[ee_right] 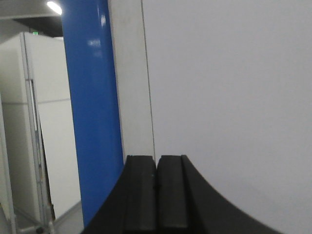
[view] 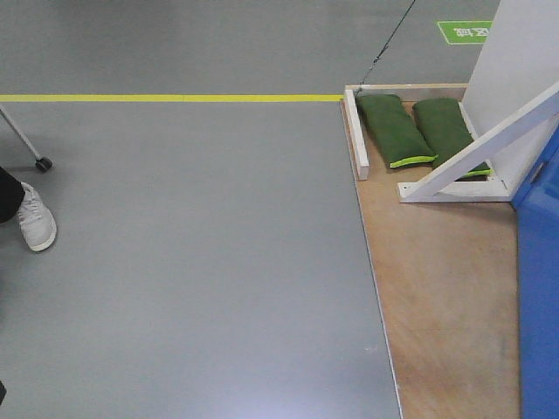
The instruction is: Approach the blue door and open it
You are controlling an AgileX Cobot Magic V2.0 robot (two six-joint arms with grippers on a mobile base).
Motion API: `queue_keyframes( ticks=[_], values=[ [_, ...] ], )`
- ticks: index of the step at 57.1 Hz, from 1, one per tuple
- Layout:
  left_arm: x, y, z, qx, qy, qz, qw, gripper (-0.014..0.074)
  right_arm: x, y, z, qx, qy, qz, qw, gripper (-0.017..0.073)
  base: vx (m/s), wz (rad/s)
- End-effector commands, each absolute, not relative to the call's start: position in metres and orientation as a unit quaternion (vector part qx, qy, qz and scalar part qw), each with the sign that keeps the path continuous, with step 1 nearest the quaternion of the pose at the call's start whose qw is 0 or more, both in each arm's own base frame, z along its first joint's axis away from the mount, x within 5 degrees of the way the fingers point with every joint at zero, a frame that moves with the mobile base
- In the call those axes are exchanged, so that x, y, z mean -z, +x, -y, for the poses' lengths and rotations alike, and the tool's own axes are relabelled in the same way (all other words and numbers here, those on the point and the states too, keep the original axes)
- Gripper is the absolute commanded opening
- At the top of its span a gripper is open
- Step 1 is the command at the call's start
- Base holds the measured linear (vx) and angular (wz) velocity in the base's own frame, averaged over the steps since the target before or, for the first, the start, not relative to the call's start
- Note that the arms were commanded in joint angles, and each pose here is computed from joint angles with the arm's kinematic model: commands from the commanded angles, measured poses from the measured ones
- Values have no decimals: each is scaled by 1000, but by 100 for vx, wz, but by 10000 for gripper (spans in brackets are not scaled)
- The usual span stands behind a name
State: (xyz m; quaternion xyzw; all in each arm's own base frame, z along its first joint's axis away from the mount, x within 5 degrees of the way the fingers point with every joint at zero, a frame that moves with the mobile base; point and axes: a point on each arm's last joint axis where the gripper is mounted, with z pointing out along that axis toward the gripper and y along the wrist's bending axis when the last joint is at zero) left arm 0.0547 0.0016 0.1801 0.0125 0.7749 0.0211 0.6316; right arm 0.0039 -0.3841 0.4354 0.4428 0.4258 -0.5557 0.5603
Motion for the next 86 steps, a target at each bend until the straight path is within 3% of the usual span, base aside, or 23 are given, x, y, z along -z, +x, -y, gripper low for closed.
queue_keyframes(
  ticks=[1,16,32,58,86],
  values=[
    [-197,54,-1,-15,13,-735,678,73,-464,8,370,583,400,-399,584,12,0,0],
    [-197,54,-1,-15,13,-735,678,73,-456,11,373,555,428,-419,578,12,0,0],
    [-197,54,-1,-15,13,-735,678,73,-438,17,373,468,507,-469,552,12,0,0],
    [-197,54,-1,-15,13,-735,678,73,-474,77,330,436,437,-485,620,12,0,0],
    [-197,54,-1,-15,13,-735,678,73,-515,83,277,436,392,-464,665,12,0,0]
  ],
)
